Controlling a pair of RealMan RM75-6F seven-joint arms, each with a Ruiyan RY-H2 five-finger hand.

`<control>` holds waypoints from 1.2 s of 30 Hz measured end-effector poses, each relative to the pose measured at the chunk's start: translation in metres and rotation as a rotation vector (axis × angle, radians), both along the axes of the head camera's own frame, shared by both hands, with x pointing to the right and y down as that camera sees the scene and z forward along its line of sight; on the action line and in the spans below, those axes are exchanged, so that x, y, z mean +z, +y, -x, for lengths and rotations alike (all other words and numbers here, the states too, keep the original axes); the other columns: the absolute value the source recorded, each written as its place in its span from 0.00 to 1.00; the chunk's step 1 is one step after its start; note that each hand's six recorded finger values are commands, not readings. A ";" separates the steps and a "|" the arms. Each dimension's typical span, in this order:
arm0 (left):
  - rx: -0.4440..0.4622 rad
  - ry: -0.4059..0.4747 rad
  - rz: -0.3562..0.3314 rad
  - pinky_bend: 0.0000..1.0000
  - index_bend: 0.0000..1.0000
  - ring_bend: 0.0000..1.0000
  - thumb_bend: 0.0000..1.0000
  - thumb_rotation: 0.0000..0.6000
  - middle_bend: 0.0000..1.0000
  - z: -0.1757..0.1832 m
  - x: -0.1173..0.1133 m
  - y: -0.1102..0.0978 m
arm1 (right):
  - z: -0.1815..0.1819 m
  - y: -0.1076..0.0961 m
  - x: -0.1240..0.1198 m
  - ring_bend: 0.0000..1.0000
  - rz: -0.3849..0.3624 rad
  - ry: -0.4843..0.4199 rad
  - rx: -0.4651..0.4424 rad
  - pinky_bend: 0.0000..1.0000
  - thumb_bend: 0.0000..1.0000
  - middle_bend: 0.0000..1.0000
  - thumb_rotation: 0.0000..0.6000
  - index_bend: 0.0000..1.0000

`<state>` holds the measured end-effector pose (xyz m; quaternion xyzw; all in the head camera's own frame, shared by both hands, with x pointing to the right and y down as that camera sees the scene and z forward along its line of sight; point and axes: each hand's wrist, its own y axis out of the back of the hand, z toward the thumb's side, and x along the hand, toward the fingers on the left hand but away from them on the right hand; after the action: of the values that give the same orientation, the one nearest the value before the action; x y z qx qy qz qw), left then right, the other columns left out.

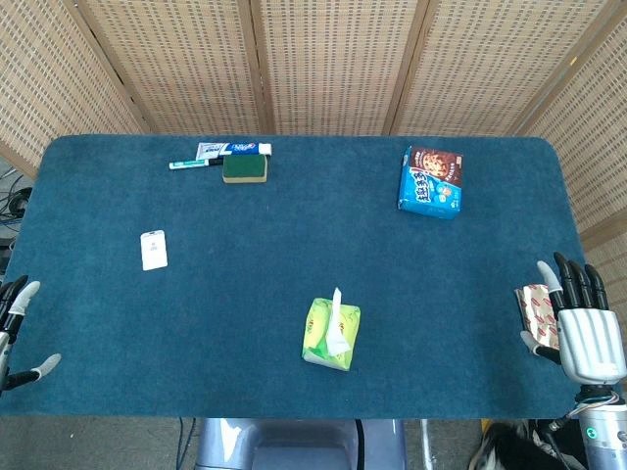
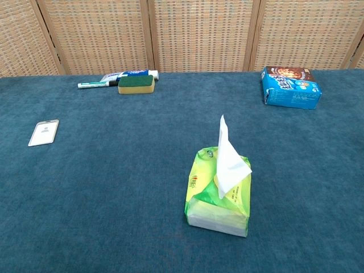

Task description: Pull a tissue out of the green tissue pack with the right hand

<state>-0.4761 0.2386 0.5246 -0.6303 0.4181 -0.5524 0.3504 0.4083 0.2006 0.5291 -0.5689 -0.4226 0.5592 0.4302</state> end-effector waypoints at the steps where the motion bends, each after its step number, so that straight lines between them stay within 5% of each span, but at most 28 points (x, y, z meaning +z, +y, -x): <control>1: -0.001 0.000 0.000 0.00 0.00 0.00 0.04 1.00 0.00 0.000 0.000 0.000 | 0.000 0.000 0.000 0.00 0.001 -0.001 0.000 0.00 0.00 0.00 1.00 0.00; 11: -0.009 0.000 0.004 0.00 0.00 0.00 0.04 1.00 0.00 0.001 0.001 -0.001 | 0.012 -0.003 0.001 0.00 0.027 -0.056 -0.067 0.00 0.00 0.00 1.00 0.00; 17: -0.015 -0.011 0.020 0.00 0.00 0.00 0.04 1.00 0.00 0.003 0.007 -0.004 | 0.058 -0.017 0.004 0.00 0.066 -0.136 -0.328 0.00 0.00 0.00 1.00 0.00; 23: -0.028 -0.002 0.036 0.00 0.00 0.00 0.04 1.00 0.00 0.004 0.010 -0.009 | 0.122 -0.032 0.018 0.00 0.180 -0.195 -0.620 0.00 0.03 0.00 1.00 0.00; 28: -0.041 0.008 0.062 0.00 0.00 0.00 0.04 1.00 0.00 0.007 0.013 -0.011 | 0.169 -0.038 0.035 0.00 0.254 -0.151 -0.795 0.00 0.07 0.00 1.00 0.00; 36: -0.052 0.025 0.089 0.00 0.00 0.00 0.04 1.00 0.00 0.011 0.015 -0.014 | 0.220 -0.041 0.056 0.00 0.231 0.013 -0.963 0.00 0.16 0.00 1.00 0.00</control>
<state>-0.4869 0.2247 0.5401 -0.6408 0.4139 -0.5714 0.3025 0.1880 0.1597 0.5849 -0.7400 -0.0442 0.3439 0.5764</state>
